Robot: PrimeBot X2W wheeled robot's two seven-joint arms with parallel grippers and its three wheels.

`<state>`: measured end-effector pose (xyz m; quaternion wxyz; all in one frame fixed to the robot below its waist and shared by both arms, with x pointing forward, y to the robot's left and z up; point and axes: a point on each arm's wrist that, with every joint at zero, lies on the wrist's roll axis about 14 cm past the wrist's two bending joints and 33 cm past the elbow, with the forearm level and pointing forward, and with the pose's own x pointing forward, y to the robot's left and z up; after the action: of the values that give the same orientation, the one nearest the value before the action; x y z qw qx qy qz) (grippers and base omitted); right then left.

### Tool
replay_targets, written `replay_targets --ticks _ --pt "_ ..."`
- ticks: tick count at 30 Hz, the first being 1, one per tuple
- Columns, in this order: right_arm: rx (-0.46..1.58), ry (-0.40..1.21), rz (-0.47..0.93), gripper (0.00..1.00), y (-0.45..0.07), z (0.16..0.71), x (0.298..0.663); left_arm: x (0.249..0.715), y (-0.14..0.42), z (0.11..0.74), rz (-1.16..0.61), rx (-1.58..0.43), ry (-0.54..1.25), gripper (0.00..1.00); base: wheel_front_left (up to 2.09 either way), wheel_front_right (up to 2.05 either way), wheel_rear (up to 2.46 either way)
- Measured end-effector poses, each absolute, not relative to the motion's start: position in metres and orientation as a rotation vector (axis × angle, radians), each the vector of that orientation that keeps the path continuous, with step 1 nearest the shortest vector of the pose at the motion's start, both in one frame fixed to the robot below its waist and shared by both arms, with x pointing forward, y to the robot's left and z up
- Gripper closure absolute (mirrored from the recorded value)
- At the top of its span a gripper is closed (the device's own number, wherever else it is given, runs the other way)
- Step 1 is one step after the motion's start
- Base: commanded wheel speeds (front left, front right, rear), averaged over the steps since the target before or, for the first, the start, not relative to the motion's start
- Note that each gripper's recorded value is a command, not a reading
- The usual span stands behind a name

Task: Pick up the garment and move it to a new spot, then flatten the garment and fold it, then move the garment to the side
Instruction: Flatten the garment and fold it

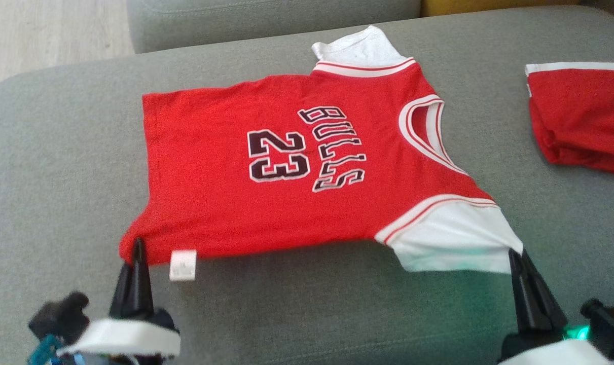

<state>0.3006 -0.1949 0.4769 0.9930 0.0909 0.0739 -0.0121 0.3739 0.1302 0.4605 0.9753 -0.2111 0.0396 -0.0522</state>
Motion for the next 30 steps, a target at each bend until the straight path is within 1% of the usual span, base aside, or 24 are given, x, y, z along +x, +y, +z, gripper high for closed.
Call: replay_targets --ticks 3,7,14,23,27,28,30 --pt "0.199 0.187 -0.04 1.0 -0.197 0.468 0.291 0.36 0.13 0.446 -0.085 -0.437 0.135 1.0 0.0 0.0 0.0" --pt "0.223 0.234 -0.036 1.0 -0.193 0.453 0.291 0.354 0.13 0.434 -0.064 -0.449 0.178 1.0 0.0 0.0 0.0" --pt "0.237 0.243 -0.016 1.0 -0.188 0.44 0.316 0.365 0.13 0.422 -0.035 -0.493 0.212 1.0 0.0 0.0 0.0" --pt "0.239 0.206 0.003 1.0 -0.186 0.437 0.365 0.398 0.122 0.42 -0.027 -0.567 0.213 1.0 0.0 0.0 0.0" --pt "0.23 0.178 0.006 1.0 -0.188 0.441 0.396 0.424 0.123 0.424 -0.015 -0.573 0.193 1.0 0.0 0.0 0.0" --pt "0.223 0.166 0.015 1.0 -0.186 0.442 0.412 0.437 0.123 0.424 -0.01 -0.569 0.188 1.0 0.0 0.0 0.0" --pt "0.222 0.169 0.021 1.0 -0.184 0.44 0.426 0.446 0.124 0.42 -0.004 -0.564 0.197 1.0 0.0 0.0 0.0"
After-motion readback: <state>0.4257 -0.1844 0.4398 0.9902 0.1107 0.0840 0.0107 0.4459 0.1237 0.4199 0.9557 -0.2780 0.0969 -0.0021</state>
